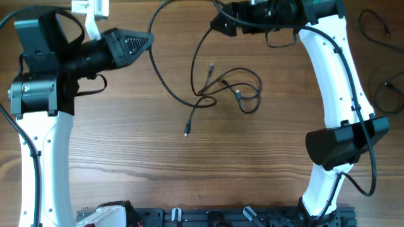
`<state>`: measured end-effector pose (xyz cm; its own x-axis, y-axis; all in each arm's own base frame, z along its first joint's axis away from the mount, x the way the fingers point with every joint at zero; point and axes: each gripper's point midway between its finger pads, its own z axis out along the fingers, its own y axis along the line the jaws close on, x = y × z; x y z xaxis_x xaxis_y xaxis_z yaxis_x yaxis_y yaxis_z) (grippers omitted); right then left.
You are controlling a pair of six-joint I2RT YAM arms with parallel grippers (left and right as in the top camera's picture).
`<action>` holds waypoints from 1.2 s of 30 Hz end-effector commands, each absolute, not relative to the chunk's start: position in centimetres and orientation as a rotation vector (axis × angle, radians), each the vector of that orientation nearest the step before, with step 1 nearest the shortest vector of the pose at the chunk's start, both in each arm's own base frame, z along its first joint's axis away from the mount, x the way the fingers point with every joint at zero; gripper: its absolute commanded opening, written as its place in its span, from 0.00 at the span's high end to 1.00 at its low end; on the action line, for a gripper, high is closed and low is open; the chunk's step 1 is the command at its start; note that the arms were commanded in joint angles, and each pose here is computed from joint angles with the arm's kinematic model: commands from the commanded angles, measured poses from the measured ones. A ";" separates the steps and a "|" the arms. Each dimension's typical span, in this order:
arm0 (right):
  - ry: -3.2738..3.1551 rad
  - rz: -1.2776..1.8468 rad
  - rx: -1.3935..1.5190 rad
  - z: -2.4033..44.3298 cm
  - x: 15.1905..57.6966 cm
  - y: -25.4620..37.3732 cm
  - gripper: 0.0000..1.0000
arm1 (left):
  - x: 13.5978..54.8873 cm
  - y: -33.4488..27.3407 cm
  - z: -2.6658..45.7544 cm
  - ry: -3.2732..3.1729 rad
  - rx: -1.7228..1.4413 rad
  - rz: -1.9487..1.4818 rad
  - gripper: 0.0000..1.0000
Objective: Untangle cables
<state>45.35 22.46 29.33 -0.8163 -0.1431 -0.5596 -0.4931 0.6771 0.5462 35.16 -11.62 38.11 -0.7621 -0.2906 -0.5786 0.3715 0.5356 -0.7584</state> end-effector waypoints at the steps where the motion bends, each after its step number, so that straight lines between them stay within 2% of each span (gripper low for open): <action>1: 2.205 1.029 -0.646 34.4 44.0 23.3 0.01 | 34.5 -12.2 37.1 2.154 0.051 -1.270 0.96; 4: 2.103 1.001 -0.780 35.9 42.8 24.7 0.04 | 34.0 -13.1 37.0 2.168 0.074 -1.308 0.96; 8: 1.994 0.944 -1.009 35.6 41.2 26.8 0.07 | 32.2 -14.6 38.6 2.129 0.151 -1.502 0.96; 9: 1.973 0.932 -1.035 35.7 41.1 27.1 0.12 | 31.8 -14.8 38.8 2.120 0.169 -1.532 0.96; 10: 1.962 0.921 -1.043 35.8 41.1 27.2 0.27 | 31.5 -15.0 39.0 2.113 0.183 -1.555 0.96; 11: 1.955 0.917 -1.044 35.8 41.2 27.2 0.37 | 31.5 -15.0 39.0 2.113 0.183 -1.556 0.95; 12: 1.951 0.911 -1.042 35.9 41.4 27.2 0.52 | 31.6 -15.0 39.0 2.113 0.183 -1.555 0.94; 13: 1.957 0.896 -1.032 35.9 41.6 27.1 0.74 | 31.6 -15.0 39.0 2.113 0.183 -1.554 0.93; 14: 1.967 0.889 -1.020 35.8 41.7 27.0 0.85 | 31.6 -15.0 39.0 2.113 0.183 -1.553 0.93; 16: 2.018 0.862 -0.950 35.6 42.5 26.5 0.96 | 31.7 -14.9 39.0 2.116 0.178 -1.545 0.90; 18: 2.035 0.829 -0.899 36.2 42.7 25.8 0.96 | 32.0 -14.7 38.7 2.124 0.160 -1.517 0.87; 19: 2.039 0.814 -0.864 36.8 42.7 25.4 0.96 | 32.1 -14.7 38.6 2.128 0.154 -1.505 0.76; 21: 2.039 0.766 -0.770 38.5 42.9 24.3 0.96 | 32.4 -14.5 38.4 2.135 0.138 -1.480 0.40; 23: 2.029 0.684 -0.602 41.3 43.1 21.9 0.96 | 32.9 -14.2 38.0 2.146 0.114 -1.439 0.12; 24: 2.019 0.627 -0.515 42.7 43.2 20.2 0.96 | 33.1 -14.0 37.8 2.151 0.102 -1.420 0.04; 25: 2.008 0.585 -0.451 43.8 43.2 18.8 0.96 | 33.2 -13.9 37.7 2.154 0.094 -1.407 0.00; 30: 1.821 0.520 -0.121 52.1 40.9 9.2 0.96 | 34.3 -12.9 36.6 2.191 0.015 -1.289 0.00; 32: 1.780 0.482 0.029 53.8 39.7 4.6 0.96 | 34.6 -12.4 36.0 2.209 -0.019 -1.246 0.00; 34: 1.777 0.427 0.198 53.9 38.7 -0.5 0.96 | 34.8 -12.0 35.4 2.235 -0.054 -1.205 0.00; 36: 1.819 0.341 0.415 51.8 37.4 -6.8 0.96 | 34.8 -11.5 34.6 2.268 -0.094 -1.166 0.00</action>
